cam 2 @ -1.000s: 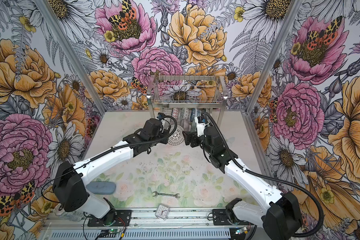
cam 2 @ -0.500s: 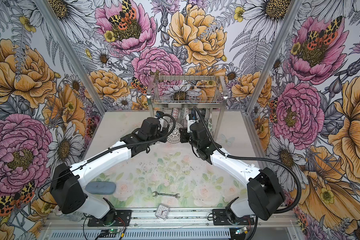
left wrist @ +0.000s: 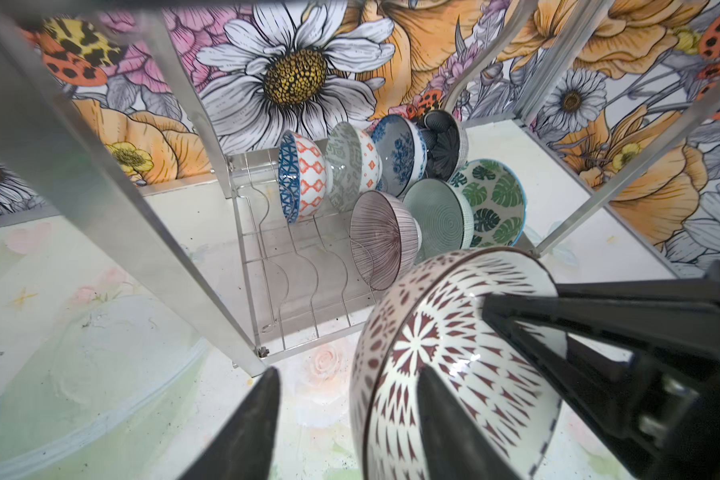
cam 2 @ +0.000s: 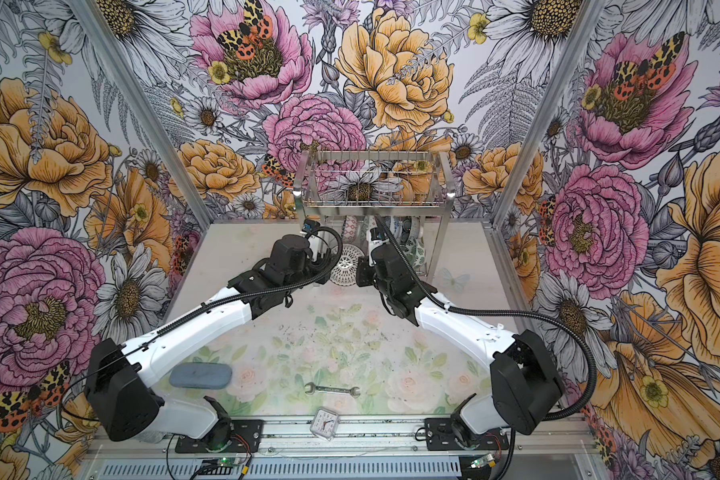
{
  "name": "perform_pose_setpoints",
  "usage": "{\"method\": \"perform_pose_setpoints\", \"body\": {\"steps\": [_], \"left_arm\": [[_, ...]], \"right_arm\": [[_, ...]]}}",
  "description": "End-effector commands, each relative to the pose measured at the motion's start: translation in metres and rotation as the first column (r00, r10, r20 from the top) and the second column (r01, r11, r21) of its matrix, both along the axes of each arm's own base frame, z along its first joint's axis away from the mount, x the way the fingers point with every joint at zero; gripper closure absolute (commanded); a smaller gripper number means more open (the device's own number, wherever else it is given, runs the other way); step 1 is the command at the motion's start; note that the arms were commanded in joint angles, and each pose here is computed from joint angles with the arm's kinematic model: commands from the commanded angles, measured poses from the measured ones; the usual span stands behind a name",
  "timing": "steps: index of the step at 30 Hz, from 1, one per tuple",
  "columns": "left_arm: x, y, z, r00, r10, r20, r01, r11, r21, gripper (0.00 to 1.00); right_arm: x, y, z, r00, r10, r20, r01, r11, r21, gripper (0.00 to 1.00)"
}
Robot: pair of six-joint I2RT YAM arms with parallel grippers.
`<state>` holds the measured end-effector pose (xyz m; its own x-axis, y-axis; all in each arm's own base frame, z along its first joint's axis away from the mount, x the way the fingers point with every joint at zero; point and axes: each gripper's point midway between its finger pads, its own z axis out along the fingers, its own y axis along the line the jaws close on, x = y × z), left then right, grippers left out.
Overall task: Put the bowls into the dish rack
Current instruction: 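Open and withdraw the left gripper while the right gripper lifts the bowl, then move the starburst bowl with the right gripper into a rack slot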
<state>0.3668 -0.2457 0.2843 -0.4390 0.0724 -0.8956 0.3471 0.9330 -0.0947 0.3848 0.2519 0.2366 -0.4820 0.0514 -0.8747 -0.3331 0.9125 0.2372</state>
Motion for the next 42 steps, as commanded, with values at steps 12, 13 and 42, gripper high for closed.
{"method": "perform_pose_setpoints", "body": {"steps": [12, 13, 42], "left_arm": [[-0.053, 0.162, 0.023, 0.979, 0.202, -0.014, -0.201, 0.979, 0.042, 0.01], [-0.056, 0.168, 0.022, 0.978, 0.21, -0.015, -0.21, 0.977, 0.038, 0.01], [-0.057, 0.195, -0.005, 0.973, 0.223, -0.068, -0.224, 0.975, -0.01, 0.01]], "right_arm": [[0.071, 0.001, 0.021, 0.91, -0.245, 0.334, 0.397, 0.744, -0.537, 1.0], [0.076, 0.002, 0.018, 0.906, -0.249, 0.343, 0.41, 0.718, -0.562, 1.0], [0.159, 0.025, -0.051, 0.872, -0.2, 0.446, 0.488, 0.301, -0.819, 1.0]]}}
